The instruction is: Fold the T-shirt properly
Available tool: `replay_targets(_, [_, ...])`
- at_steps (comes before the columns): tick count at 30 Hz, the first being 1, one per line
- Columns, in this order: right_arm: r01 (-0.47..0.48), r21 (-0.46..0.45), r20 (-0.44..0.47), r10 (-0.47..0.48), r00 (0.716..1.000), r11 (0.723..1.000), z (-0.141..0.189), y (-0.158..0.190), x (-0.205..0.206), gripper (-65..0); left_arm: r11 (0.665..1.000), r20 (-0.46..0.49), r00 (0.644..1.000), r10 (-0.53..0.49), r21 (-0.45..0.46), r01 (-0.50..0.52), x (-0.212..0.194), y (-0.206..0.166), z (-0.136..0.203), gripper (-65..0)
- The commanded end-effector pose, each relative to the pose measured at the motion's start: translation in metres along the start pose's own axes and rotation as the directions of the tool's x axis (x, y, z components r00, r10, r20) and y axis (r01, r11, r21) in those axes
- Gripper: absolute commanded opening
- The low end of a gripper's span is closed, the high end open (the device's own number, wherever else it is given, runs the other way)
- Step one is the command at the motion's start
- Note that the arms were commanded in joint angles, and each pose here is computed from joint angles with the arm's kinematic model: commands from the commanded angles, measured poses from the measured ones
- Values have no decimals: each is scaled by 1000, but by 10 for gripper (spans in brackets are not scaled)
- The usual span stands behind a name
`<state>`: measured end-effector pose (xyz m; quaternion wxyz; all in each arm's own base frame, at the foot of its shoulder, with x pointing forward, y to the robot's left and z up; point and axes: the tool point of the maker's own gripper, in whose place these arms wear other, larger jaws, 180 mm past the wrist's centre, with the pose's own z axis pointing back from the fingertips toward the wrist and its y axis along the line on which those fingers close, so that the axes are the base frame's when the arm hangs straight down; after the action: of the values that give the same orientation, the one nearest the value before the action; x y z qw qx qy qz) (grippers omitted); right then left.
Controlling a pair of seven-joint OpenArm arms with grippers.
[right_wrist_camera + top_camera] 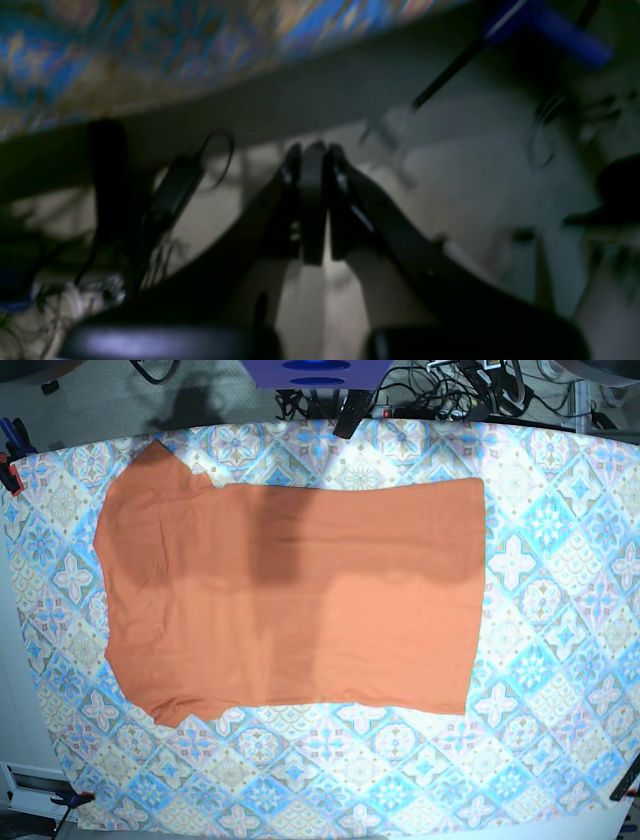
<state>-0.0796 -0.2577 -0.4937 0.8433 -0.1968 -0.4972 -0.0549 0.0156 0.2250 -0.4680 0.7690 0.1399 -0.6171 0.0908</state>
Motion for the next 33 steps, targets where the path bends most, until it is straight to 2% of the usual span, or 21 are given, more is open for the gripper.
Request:
replay_targets(1, [-13,-5,34,13,999,1000,10,-6,8,-650,1000,49,999,-11,2,11,16,8,9,-650])
replay_targets(3, [-16,-32,106,20,994,999,11,-12,29,-650,1000,112,994,9,-8,-9,38,4,9,-642])
replay_targets(6, [-10,-95,191,28,981,995,18,-18,56,-650,999,143,989,41,-9,-40,58,-3,8,-599])
replay_targets(10, [-13,-144,290,55,955,989,26,-25,93,-650,998,121,991,63,-29,-60,78,-7,2,-590])
replay_targets(14, [-43,-128,360,86,929,991,30,-25,125,-650,995,100,991,86,-55,-81,101,-14,-8,-589])
replay_targets(19, [-135,-50,263,144,954,990,6,-15,136,-650,991,73,992,103,-94,-96,130,-24,-28,-584])
replay_targets(21, [-150,-53,218,158,963,987,-6,-17,143,-650,991,62,995,74,-116,-67,139,-25,-38,-584])
replay_targets(25, [-160,-70,189,171,967,985,-24,-20,164,-650,988,2,1000,9,-155,-9,146,-33,-52,-584])
replay_targets(33, [-165,-76,116,173,978,983,-51,-19,197,-650,981,-99,994,-48,-192,29,152,-51,-81,-584])
